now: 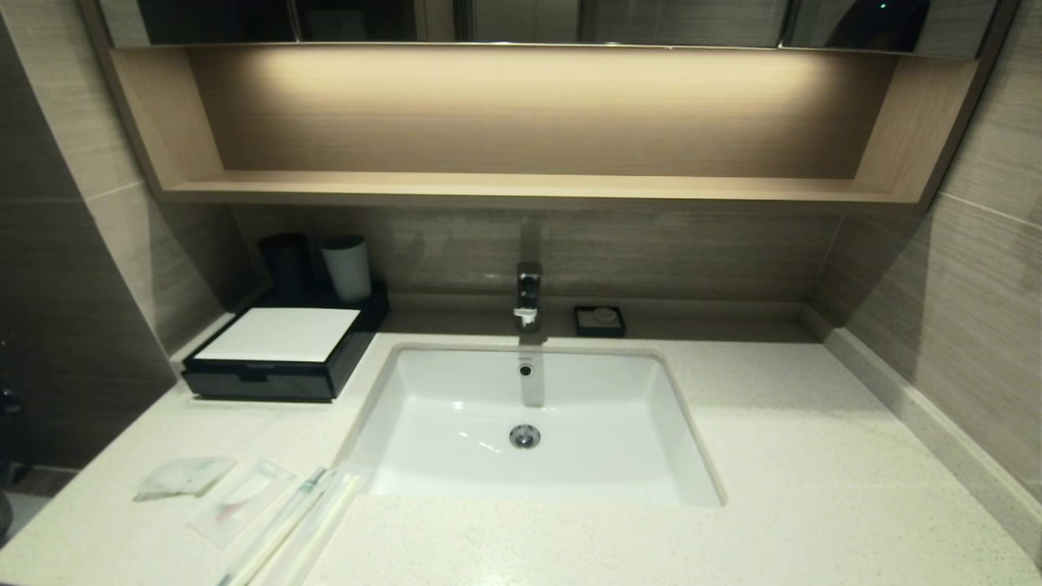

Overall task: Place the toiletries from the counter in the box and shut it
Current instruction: Open the drawer

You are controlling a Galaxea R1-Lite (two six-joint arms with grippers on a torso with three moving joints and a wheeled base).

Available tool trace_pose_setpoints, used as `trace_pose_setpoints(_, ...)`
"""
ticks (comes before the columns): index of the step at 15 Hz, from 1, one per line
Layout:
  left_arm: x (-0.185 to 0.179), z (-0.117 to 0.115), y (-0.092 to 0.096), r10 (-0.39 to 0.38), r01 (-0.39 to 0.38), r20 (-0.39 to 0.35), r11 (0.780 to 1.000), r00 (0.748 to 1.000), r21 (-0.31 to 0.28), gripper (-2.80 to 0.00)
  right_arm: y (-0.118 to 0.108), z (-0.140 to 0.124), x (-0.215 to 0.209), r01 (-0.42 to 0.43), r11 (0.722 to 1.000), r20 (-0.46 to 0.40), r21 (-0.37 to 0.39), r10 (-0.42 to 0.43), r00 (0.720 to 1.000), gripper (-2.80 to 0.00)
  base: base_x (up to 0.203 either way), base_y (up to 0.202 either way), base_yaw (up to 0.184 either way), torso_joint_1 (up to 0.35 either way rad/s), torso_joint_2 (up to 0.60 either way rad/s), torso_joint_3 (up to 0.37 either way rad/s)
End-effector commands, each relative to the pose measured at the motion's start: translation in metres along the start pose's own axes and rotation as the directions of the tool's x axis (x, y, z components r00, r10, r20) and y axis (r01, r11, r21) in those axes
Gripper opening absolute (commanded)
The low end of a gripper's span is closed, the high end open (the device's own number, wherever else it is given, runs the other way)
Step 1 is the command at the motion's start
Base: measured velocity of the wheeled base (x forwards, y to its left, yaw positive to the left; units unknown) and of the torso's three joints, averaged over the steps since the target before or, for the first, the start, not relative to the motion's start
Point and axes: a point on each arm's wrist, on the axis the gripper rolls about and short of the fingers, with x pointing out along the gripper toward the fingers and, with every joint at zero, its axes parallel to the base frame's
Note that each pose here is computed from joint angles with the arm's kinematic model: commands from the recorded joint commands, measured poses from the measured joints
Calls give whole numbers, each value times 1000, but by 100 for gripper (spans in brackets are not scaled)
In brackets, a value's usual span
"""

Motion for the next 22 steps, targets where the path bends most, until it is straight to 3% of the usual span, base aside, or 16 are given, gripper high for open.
trace_pose_setpoints(1,38,19,-3,5,-4,-100,1000,995,13,-280,0,0,0,1,1000,-1,0,-1,1000,-280,0,0,0,0,0,0)
trace_pose_setpoints(4,74,34,-2,26,-26,-91,1000,996,1,-280,0,0,0,1,1000,1,0,-1,1000,-280,0,0,0,0,0,0)
trace_pose_setpoints(5,81,40,-1,30,-30,-56,1000,998,-3,-280,0,0,0,0,1000,1,0,0,1000,-280,0,0,0,0,0,0)
trace_pose_setpoints(7,83,38,-1,34,-34,-58,999,998,3,-280,0,0,0,1,1000,-1,0,-1,1000,-280,0,0,0,0,0,0)
trace_pose_setpoints(14,135,33,2,62,-59,-228,998,972,17,-280,0,0,0,1,1000,-1,0,-1,1000,-280,0,0,0,0,0,0)
trace_pose_setpoints(22,208,39,1,56,-50,-357,998,932,26,-280,0,0,0,1,1000,-1,0,-1,1000,-280,0,0,0,0,0,0)
